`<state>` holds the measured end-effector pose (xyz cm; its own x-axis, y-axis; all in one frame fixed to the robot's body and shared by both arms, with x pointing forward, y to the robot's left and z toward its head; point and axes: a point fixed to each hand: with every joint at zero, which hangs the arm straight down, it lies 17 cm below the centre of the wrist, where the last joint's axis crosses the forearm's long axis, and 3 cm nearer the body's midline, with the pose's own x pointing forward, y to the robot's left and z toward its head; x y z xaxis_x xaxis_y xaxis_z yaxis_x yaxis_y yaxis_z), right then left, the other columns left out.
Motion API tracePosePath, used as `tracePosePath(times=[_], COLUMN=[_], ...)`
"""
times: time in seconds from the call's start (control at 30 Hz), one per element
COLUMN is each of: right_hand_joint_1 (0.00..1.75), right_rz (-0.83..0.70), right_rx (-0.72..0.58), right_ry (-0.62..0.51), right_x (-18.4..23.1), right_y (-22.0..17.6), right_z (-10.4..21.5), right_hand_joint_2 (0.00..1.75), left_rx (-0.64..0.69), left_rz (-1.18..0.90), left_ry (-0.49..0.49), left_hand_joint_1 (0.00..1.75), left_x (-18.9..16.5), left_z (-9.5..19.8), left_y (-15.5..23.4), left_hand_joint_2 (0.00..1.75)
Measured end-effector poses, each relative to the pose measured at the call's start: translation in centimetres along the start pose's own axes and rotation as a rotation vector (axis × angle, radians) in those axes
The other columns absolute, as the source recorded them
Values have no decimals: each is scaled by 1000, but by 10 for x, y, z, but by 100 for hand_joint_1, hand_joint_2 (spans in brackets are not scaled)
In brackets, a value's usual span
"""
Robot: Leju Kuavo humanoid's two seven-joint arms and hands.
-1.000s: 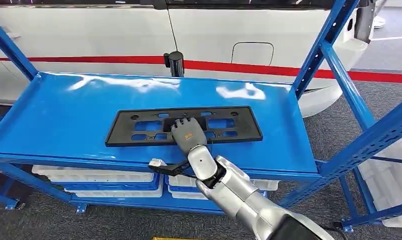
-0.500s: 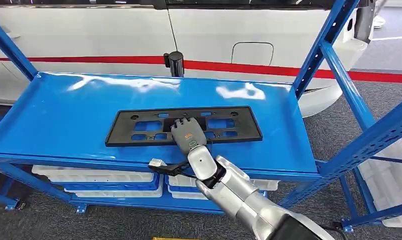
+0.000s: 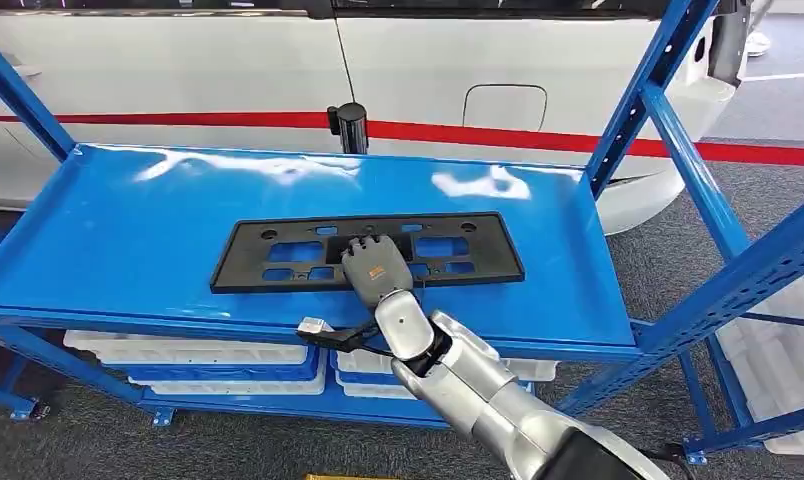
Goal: Take the parts from the cabinet and place them on the table.
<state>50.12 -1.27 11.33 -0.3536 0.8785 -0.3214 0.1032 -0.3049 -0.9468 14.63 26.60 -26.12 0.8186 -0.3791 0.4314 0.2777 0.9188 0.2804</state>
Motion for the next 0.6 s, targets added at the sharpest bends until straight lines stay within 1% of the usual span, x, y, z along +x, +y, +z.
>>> tracePosePath(times=[0.07,0.1,0.13,0.17,0.2,0.23,0.27,0.3,0.33,0.37,0.4,0.43,0.47,0.5,0.53,0.57,0.6], right_hand_joint_1=[175,175,175,175,175,175,175,175,175,175,175,175,175,175,175,175,175], right_rz=[0,-29,-132,-292,-480,-689,-924,-1152,-1415,-1599,-1782,-1908,-1982,-1991,-1939,-1836,-1695], right_rx=[0,-17,-62,-130,-238,-402,-605,-741,-832,-849,-856,-858,-857,-872,-911,-959,-1007], right_ry=[0,-25,-81,-171,-247,-327,-433,-481,-493,-482,-480,-473,-471,-476,-485,-495,-500], right_x=[0,5,18,35,43,31,8,-24,-60,-80,-98,-112,-120,-123,-125,-126,-125], right_y=[0,-4,-14,-31,-61,-109,-171,-210,-236,-243,-250,-250,-248,-249,-255,-264,-273], right_z=[0,-1,0,7,21,43,70,87,97,102,107,111,115,122,132,141,150], right_hand_joint_2=[175,175,175,175,175,175,175,175,175,175,175,175,175,175,175,175,175], left_rx=[0,0,-1,-4,-7,-9,-11,-13,-13,-13,-13,-12,-10,-9,-8,-8,-8], left_rz=[0,0,0,-3,-5,-5,-4,-4,-4,-4,-2,0,3,5,8,6,4], left_ry=[0,-3,-12,-21,-27,-29,-31,-30,-32,-36,-37,-36,-37,-38,-39,-40,-40], left_hand_joint_1=[0,0,0,0,0,0,0,0,0,0,0,0,0,0,0,0,0], left_x=[0,0,2,3,2,1,-1,-3,-3,-2,-2,-2,-2,-2,-2,-2,-2], left_z=[0,0,0,1,2,3,4,5,5,5,5,5,5,5,5,5,5], left_y=[0,0,-1,-2,-3,-5,-8,-9,-9,-9,-9,-9,-8,-8,-8,-8,-8], left_hand_joint_2=[0,0,0,0,0,0,0,0,0,0,175,175,175,175,175,175,175])
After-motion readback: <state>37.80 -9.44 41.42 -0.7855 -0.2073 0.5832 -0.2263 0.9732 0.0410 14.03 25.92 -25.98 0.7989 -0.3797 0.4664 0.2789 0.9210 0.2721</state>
